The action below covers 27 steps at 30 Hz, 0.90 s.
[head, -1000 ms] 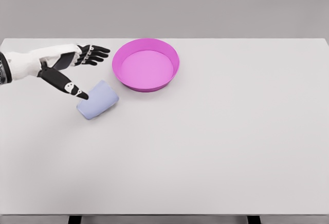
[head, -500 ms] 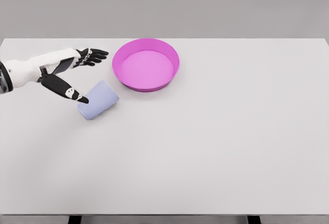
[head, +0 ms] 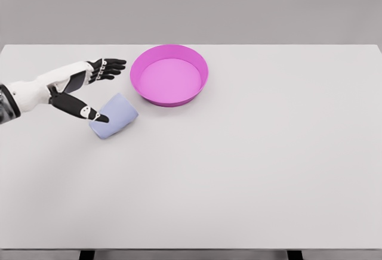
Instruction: Flip the cup with left arm and place it on the plate
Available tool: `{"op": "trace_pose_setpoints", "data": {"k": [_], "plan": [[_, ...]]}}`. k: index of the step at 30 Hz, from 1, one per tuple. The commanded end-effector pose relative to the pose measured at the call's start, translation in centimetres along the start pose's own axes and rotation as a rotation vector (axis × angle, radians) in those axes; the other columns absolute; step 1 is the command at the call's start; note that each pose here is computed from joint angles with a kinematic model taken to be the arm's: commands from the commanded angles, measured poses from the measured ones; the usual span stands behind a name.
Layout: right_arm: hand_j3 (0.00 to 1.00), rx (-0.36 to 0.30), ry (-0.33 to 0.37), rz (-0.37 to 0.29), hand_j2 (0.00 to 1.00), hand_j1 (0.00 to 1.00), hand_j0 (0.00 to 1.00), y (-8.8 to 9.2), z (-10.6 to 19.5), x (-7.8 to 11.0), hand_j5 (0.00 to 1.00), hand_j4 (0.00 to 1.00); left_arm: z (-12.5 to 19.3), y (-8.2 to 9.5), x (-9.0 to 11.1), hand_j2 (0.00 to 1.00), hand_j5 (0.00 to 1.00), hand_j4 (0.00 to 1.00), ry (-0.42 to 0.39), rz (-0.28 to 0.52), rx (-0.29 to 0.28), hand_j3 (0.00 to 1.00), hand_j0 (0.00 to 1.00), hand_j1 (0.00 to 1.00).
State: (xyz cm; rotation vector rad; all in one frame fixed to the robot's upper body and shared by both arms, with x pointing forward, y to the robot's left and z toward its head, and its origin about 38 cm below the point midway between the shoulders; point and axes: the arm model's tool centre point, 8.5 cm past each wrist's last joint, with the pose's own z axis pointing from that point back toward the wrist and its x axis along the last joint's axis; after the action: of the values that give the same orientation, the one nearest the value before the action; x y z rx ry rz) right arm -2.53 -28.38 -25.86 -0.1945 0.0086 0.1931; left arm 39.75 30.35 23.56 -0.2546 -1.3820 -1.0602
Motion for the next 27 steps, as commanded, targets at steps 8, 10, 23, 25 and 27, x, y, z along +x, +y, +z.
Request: {"op": "trace_pose_setpoints", "data": {"k": [8, 10, 23, 25, 27], "plan": [[1.00, 0.000, 0.000, -0.001, 1.00, 1.00, 1.00, 0.0, 0.0, 0.0, 1.00, 1.00, -0.6, -0.5, -0.1, 1.00, 1.00, 1.00, -0.046, 0.039, 0.025, 1.00, 1.00, 1.00], [1.00, 0.000, 0.001, -0.001, 1.00, 1.00, 1.00, 0.0, 0.0, 0.0, 1.00, 1.00, -0.2, -0.3, -0.1, 1.00, 1.00, 1.00, -0.047, 0.040, 0.038, 1.00, 1.00, 1.00], [1.00, 0.001, 0.001, 0.001, 1.00, 1.00, 1.00, 0.0, 0.0, 0.0, 1.00, 1.00, -1.0, -1.3, -1.6, 1.00, 1.00, 1.00, 0.029, -0.129, 0.075, 1.00, 1.00, 1.00], [1.00, 0.000, 0.000, -0.001, 1.00, 1.00, 1.00, 0.0, 0.0, 0.0, 1.00, 1.00, -1.4, -1.7, -1.7, 1.00, 1.00, 1.00, 0.029, -0.130, 0.075, 1.00, 1.00, 1.00], [1.00, 0.000, 0.001, -0.001, 1.00, 1.00, 1.00, 0.0, 0.0, 0.0, 1.00, 1.00, -1.6, -1.9, -1.7, 1.00, 1.00, 1.00, 0.026, -0.125, 0.071, 1.00, 1.00, 1.00]]}}
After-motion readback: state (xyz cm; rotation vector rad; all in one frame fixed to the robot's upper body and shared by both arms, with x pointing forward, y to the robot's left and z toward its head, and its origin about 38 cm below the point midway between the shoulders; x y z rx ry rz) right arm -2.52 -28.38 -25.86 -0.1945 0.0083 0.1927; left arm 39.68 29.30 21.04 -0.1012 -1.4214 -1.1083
